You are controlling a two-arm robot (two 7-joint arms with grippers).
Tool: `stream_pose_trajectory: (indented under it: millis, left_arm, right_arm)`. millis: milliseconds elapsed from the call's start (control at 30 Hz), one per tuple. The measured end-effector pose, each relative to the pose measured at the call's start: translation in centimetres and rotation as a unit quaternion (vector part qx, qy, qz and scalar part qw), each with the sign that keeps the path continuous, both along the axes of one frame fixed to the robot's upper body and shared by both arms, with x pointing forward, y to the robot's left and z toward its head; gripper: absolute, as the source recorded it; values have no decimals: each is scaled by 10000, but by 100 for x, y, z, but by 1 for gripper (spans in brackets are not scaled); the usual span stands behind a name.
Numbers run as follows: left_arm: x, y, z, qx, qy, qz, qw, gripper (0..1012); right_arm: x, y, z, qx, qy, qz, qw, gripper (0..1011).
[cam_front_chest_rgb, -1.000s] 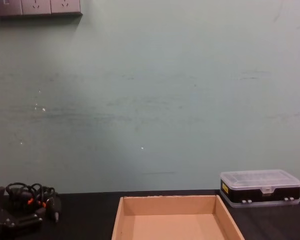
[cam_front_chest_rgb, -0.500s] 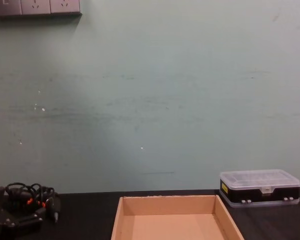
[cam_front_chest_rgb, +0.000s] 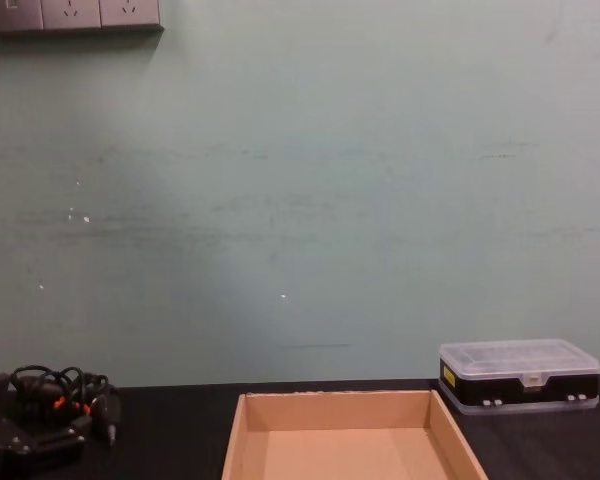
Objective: Use one hand to pick up the angle iron from the table and place it into the box.
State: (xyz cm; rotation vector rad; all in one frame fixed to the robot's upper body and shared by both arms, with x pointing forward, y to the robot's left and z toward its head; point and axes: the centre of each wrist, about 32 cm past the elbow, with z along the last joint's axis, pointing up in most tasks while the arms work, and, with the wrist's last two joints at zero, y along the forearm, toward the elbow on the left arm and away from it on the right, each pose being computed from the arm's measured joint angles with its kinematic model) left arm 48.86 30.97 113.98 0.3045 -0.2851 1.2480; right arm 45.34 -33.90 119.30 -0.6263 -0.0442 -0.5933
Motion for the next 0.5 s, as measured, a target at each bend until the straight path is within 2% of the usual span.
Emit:
stream_pose_trajectory:
  millis: [167, 500]
  left_arm:
    - [0, 0, 0, 0, 0, 0, 10000, 1011]
    - [0, 0, 0, 0, 0, 0, 10000, 1011]
  right_arm:
    - [-1, -1, 2, 2, -4, -1, 10000, 473]
    - [-3, -2, 3, 1, -6, -2, 10000, 463]
